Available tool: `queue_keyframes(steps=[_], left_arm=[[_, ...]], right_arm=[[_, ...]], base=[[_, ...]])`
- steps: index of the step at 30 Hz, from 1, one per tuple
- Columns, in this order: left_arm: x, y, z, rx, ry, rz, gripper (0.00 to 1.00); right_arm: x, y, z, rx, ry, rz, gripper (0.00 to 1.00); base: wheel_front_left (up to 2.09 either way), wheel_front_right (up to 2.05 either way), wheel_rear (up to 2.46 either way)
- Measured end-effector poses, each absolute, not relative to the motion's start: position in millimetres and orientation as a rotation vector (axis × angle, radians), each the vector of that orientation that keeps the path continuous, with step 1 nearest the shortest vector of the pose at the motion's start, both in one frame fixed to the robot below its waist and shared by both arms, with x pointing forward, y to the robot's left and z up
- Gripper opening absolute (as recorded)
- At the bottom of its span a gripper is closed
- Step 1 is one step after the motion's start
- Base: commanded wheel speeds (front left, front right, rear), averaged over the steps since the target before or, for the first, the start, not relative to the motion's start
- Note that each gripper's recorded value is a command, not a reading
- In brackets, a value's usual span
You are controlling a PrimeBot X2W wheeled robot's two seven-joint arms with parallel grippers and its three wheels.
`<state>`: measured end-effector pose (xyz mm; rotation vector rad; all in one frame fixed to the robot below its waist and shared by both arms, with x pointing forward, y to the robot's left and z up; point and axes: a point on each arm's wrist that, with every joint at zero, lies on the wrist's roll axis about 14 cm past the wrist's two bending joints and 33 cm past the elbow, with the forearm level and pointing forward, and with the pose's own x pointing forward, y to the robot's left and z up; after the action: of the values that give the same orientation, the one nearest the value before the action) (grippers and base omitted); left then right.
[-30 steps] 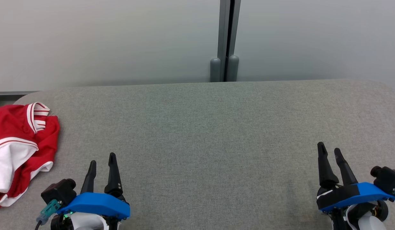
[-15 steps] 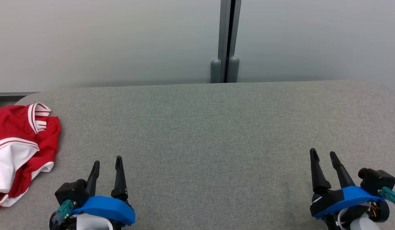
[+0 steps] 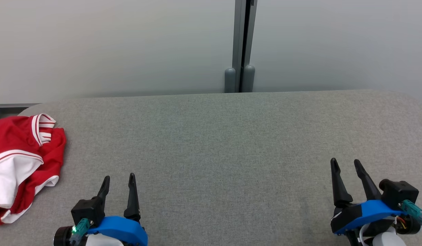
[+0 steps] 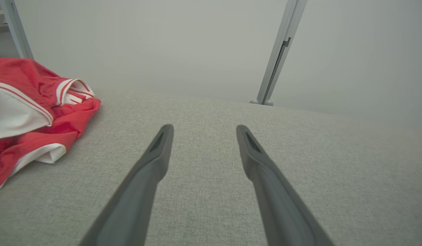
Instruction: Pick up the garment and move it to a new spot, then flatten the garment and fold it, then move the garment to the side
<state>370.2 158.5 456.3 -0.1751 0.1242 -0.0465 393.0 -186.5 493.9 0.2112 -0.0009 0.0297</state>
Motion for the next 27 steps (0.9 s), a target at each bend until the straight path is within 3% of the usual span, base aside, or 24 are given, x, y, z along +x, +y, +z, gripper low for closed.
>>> queue_keyframes(steps=[27], left_arm=[[366,160,460,0.006,0.077,-0.062,1.0]], right_arm=[[392,-178,493,0.026,-0.019,0.07,1.0]], base=[[0.0,0.0,0.0]])
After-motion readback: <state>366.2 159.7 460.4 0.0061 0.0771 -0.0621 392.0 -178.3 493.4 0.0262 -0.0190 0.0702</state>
